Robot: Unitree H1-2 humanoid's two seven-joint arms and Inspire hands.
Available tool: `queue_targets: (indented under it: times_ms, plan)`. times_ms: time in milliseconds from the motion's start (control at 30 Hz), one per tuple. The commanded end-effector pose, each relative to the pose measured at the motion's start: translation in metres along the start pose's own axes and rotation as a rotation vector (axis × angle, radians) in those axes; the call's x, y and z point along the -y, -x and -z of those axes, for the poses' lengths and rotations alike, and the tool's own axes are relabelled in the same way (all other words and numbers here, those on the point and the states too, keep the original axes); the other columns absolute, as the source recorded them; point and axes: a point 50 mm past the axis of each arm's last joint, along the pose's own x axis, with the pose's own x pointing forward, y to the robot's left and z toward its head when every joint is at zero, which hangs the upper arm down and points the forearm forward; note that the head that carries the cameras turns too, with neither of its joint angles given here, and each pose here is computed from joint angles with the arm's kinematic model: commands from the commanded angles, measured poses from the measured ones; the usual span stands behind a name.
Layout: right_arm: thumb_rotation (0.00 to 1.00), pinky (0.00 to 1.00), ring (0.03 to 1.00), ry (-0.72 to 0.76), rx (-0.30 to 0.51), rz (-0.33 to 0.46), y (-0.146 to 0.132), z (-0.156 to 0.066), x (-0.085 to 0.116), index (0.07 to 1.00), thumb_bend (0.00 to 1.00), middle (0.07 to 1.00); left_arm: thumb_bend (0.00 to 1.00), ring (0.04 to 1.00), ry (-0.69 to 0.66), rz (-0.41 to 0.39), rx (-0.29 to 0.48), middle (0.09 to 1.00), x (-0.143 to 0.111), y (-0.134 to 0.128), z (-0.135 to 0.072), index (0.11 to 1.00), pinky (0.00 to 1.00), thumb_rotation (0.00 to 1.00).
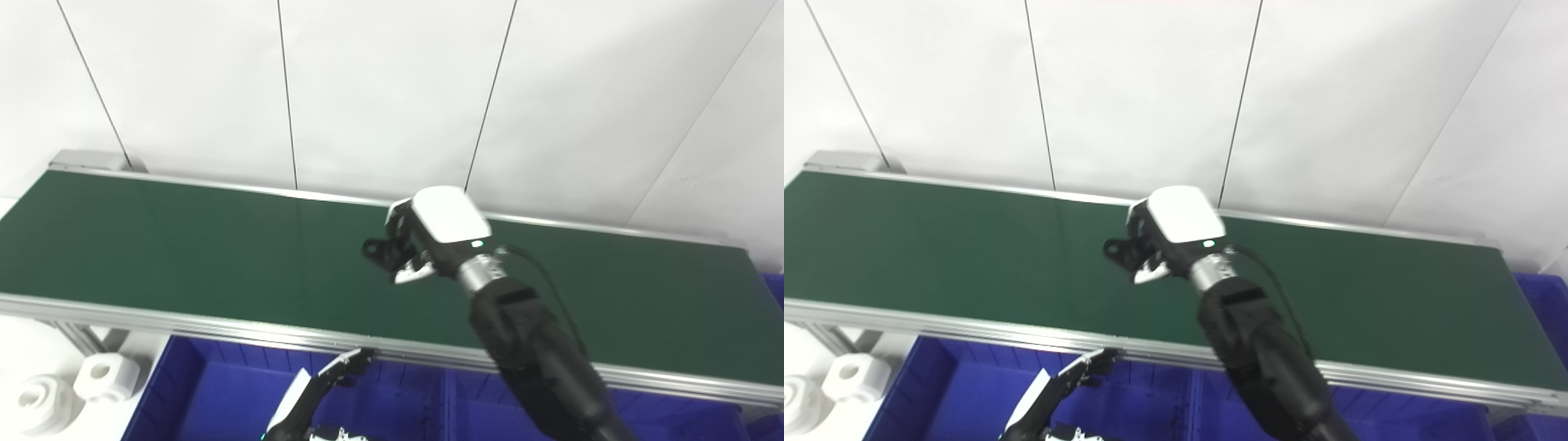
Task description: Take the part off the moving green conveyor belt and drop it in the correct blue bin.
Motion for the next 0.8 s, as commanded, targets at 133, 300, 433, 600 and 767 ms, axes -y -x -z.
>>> queue_targets:
  times_ms: [133, 300, 433, 600, 767]
  plan:
    - [0.0, 0.16, 0.211, -0.093, -0.031, 0.171, 0.054, 0.018, 0.018, 0.483, 0.53, 0.47, 0.72, 0.773, 0.018, -0.007, 0.102, 0.821, 0.005, -0.005, -0.02, 0.847, 0.69, 0.27]
    - [0.0, 0.16, 0.23, -0.215, -0.122, 0.209, 0.104, 0.041, -0.004, 0.482, 0.53, 0.471, 0.72, 0.77, 0.034, -0.001, 0.123, 0.835, 0.011, -0.005, -0.028, 0.847, 0.66, 0.28]
    - [0.0, 0.18, 0.248, -0.34, -0.204, 0.219, 0.141, 0.059, -0.029, 0.483, 0.53, 0.472, 0.72, 0.776, 0.039, -0.008, 0.136, 0.836, 0.018, -0.007, -0.033, 0.841, 0.66, 0.28]
    - [0.0, 0.22, 0.283, -0.454, -0.297, 0.271, 0.188, 0.071, -0.077, 0.502, 0.52, 0.409, 0.73, 0.78, 0.044, -0.011, 0.145, 0.836, 0.022, -0.006, -0.037, 0.84, 0.66, 0.29]
    - [0.0, 0.19, 0.253, -0.479, -0.368, 0.266, 0.212, 0.082, -0.11, 0.482, 0.53, 0.47, 0.73, 0.783, 0.039, -0.006, 0.149, 0.836, 0.021, -0.005, -0.039, 0.838, 0.67, 0.31]
